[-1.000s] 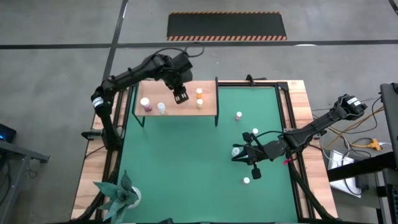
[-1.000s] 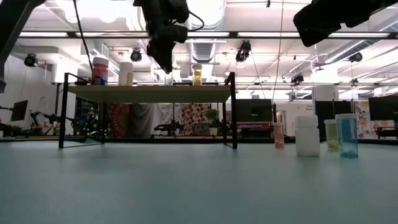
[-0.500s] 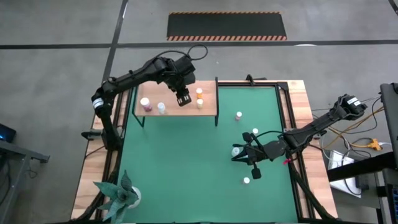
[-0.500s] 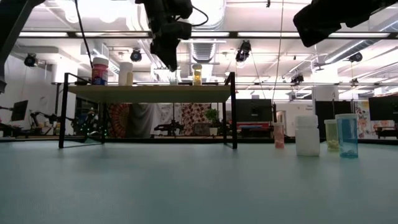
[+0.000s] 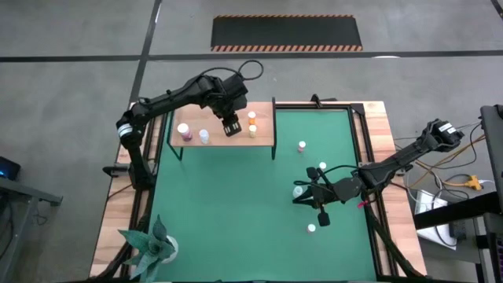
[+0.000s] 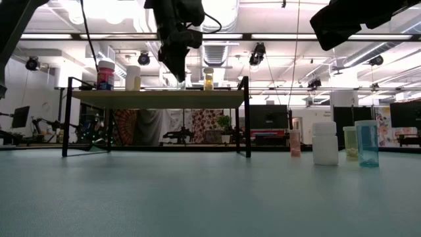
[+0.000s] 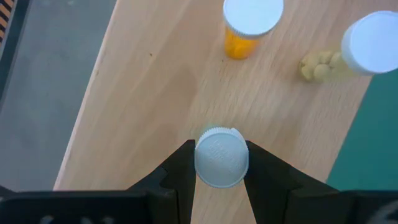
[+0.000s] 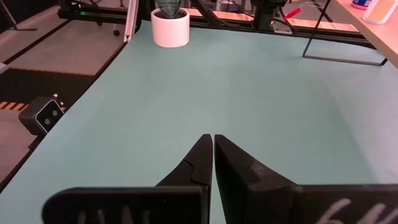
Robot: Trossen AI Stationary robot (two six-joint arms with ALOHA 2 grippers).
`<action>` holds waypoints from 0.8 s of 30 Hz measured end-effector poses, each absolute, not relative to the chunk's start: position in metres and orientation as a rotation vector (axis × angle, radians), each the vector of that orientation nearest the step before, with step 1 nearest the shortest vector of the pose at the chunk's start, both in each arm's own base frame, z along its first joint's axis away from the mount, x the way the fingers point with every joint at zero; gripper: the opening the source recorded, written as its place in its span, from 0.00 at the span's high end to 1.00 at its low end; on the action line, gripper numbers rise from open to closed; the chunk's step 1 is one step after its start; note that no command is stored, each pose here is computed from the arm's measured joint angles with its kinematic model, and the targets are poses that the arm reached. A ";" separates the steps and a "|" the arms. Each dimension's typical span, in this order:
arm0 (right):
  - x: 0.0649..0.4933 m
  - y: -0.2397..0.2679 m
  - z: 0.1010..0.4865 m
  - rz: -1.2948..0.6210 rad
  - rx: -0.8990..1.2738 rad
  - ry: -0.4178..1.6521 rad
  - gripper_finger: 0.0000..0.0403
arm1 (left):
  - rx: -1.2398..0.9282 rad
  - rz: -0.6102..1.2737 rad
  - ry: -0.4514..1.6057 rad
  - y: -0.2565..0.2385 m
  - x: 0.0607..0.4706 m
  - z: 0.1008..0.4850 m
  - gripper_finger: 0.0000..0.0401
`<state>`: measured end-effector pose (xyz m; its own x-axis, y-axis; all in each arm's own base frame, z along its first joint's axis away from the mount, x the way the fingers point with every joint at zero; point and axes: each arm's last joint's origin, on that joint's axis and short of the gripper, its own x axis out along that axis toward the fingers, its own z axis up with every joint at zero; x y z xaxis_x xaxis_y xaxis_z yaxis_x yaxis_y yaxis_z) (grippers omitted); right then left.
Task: Pick and place medicine bottles onto shelf by color
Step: Put the green pill bottle on the shelf
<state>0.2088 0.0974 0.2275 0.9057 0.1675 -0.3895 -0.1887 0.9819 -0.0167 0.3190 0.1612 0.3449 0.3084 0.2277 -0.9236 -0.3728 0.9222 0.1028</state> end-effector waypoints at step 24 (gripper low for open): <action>0.209 0.098 0.229 0.184 -0.046 0.385 0.98 | -0.125 0.397 1.171 0.157 0.314 0.362 0.59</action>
<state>0.2092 0.0976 0.2286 0.9102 0.1698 -0.3778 -0.1872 0.9823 -0.0097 0.3139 0.1574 0.3617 0.3294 0.2379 -0.9137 -0.3663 0.9241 0.1086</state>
